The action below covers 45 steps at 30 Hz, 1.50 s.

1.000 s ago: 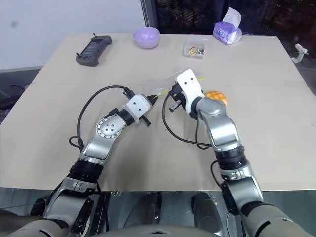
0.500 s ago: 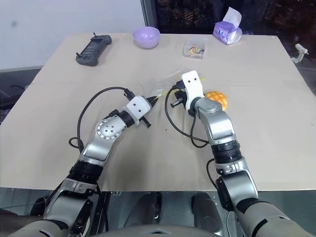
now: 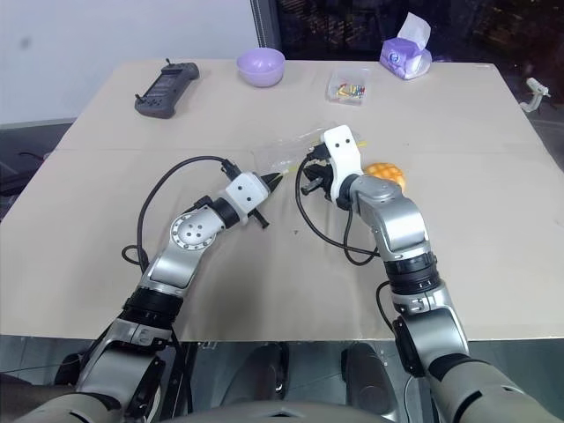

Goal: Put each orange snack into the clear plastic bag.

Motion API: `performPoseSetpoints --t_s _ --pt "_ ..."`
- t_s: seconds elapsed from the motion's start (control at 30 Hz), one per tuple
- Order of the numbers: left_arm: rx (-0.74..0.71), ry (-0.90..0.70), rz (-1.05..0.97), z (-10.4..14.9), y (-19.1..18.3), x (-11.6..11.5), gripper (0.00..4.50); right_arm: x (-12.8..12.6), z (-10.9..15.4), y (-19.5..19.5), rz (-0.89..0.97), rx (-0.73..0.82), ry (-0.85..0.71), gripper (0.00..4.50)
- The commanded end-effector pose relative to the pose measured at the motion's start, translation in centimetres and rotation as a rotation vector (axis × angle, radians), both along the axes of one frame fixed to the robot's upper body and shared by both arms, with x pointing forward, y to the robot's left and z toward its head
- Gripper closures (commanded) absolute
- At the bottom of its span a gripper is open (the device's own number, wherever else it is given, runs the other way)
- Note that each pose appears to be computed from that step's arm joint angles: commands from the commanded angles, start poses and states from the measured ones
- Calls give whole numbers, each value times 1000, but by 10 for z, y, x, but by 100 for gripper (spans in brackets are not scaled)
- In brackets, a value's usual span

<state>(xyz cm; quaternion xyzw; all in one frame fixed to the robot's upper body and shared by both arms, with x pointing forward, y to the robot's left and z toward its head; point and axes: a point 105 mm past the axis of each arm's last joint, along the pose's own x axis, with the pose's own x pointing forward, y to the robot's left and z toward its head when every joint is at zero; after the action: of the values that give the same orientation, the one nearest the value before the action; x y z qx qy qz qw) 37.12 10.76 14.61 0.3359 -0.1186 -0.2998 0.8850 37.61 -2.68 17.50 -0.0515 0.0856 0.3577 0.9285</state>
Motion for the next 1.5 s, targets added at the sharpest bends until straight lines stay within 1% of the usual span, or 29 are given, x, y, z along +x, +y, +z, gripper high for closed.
performPoseSetpoints --t_s 0.03,0.2,0.43,0.5,0.57,0.63,0.77,0.8,0.83,0.93,1.0,1.03,1.1,1.13,1.17,1.23,1.27,1.3,1.37,1.4,1.43,1.47,1.5 --pt "-10 -51 -37 15 -7 -3 450 0 18 5 4 42 -42 442" --pt "-9 -46 -46 13 -8 -5 450 5 17 5 -24 54 -29 442" --pt "-42 -29 -88 15 -15 -9 450 17 6 2 -77 34 -2 442" --pt "-49 -18 -101 15 -17 -10 450 23 2 0 -109 -6 -26 442" --pt "-56 11 -127 12 -20 -12 450 30 -1 -1 -142 -91 -97 442" --pt "-65 32 -146 11 -23 -13 450 33 -11 3 -133 -173 -140 442" --pt "-71 73 -168 10 -25 -12 450 37 -19 7 -118 -199 -152 442" --pt "-73 87 -176 9 -26 -12 450 37 -19 8 -110 -216 -188 442" --pt "-72 97 -184 9 -26 -12 450 37 -21 8 -97 -269 -236 442" --pt "-77 120 -205 11 -27 -11 450 39 -25 8 -55 -470 -455 442" --pt "-98 137 -208 13 -26 -11 450 39 -24 9 -34 -539 -569 442" --pt "-101 138 -207 15 -25 -10 450 40 -25 8 -26 -601 -638 442" --pt "-110 137 -192 18 -20 -7 450 42 -29 3 13 -792 -799 442" --pt "-110 135 -186 19 -19 -6 450 43 -33 1 35 -862 -845 442" --pt "-110 135 -183 20 -18 -5 450 44 -36 -1 49 -904 -870 420" --pt "-108 136 -182 20 -17 -5 450 46 -37 -3 55 -937 -898 359" --pt "-108 136 -180 20 -17 -5 450 47 -38 -5 55 -975 -920 289" --pt "-108 136 -178 20 -16 -5 450 49 -38 -7 54 -1002 -935 280" --pt "-111 135 -176 20 -15 -5 450 53 -39 -15 29 -1057 -946 196" --pt "-113 135 -177 21 -16 -5 450 55 -39 -17 17 -1064 -942 159" --pt "-114 136 -178 21 -16 -5 450 56 -39 -19 9 -1067 -940 110" --pt "-114 137 -178 20 -16 -5 450 57 -37 -19 2 -1070 -947 75" --pt "-115 137 -179 20 -16 -5 450 58 -36 -19 -4 -1075 -954 26"
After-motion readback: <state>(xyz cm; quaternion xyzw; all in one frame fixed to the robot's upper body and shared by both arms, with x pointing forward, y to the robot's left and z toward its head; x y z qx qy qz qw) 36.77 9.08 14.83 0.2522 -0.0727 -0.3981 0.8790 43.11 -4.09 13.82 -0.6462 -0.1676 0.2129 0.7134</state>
